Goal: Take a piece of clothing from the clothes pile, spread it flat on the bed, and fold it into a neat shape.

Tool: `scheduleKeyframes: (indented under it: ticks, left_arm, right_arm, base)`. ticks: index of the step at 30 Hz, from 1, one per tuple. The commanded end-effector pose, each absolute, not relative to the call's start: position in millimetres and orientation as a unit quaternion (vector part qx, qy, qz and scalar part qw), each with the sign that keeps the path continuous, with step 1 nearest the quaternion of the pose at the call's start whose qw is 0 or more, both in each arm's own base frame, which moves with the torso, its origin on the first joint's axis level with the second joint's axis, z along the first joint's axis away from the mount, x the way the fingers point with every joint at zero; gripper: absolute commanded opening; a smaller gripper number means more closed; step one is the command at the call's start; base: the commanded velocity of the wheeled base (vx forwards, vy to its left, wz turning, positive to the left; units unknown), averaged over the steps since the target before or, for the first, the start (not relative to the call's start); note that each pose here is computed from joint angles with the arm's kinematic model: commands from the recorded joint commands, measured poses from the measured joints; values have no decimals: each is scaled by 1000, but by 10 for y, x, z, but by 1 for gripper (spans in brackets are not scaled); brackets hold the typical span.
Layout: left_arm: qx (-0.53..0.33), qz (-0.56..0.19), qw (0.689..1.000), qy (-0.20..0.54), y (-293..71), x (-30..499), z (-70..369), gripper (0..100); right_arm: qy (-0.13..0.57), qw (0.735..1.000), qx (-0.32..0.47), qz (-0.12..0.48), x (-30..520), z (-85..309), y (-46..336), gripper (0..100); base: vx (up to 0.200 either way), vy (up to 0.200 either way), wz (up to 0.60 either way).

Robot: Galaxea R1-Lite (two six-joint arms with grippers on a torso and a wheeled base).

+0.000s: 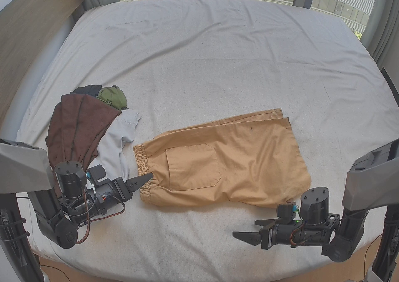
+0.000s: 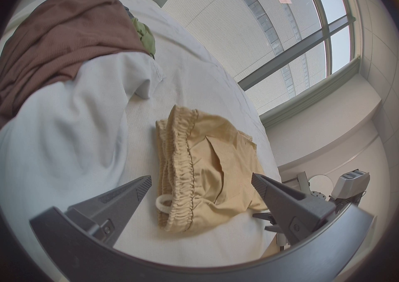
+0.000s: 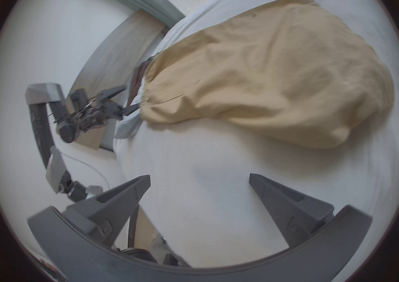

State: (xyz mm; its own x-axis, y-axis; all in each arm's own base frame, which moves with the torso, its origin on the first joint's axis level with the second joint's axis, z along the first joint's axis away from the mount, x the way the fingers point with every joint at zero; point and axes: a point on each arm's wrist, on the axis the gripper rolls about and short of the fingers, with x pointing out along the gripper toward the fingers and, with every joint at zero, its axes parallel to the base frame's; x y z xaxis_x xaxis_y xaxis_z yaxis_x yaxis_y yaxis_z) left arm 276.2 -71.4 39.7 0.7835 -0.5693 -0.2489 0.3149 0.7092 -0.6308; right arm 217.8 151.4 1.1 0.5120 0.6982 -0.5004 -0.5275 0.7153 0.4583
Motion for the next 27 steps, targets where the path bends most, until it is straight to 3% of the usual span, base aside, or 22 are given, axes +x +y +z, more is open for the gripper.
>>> scheduleKeyframes:
  ticks: [1, 5, 14, 27]
  left_arm:
    - [-291, -241, 894, 241, -736, 2765, 269, 100]
    - [-291, -238, 893, 248, -741, 2772, 218, 100]
    - [-272, -240, 887, 285, -822, 2769, -24, 100]
    - [-306, -248, 876, 278, -1115, 2926, -75, 100]
  right_arm:
    - [324, 844, 119, 411, 2031, 110, 1689, 100]
    - [302, 842, 123, 430, 2020, 163, 1735, 100]
    - [160, 855, 179, 459, 2326, 756, 1806, 100]
    - [144, 863, 184, 448, 2422, 805, 1751, 100]
  base:
    - [0, 0, 0]
    - [0, 0, 0]
    - [0, 0, 0]
    - [0, 0, 0]
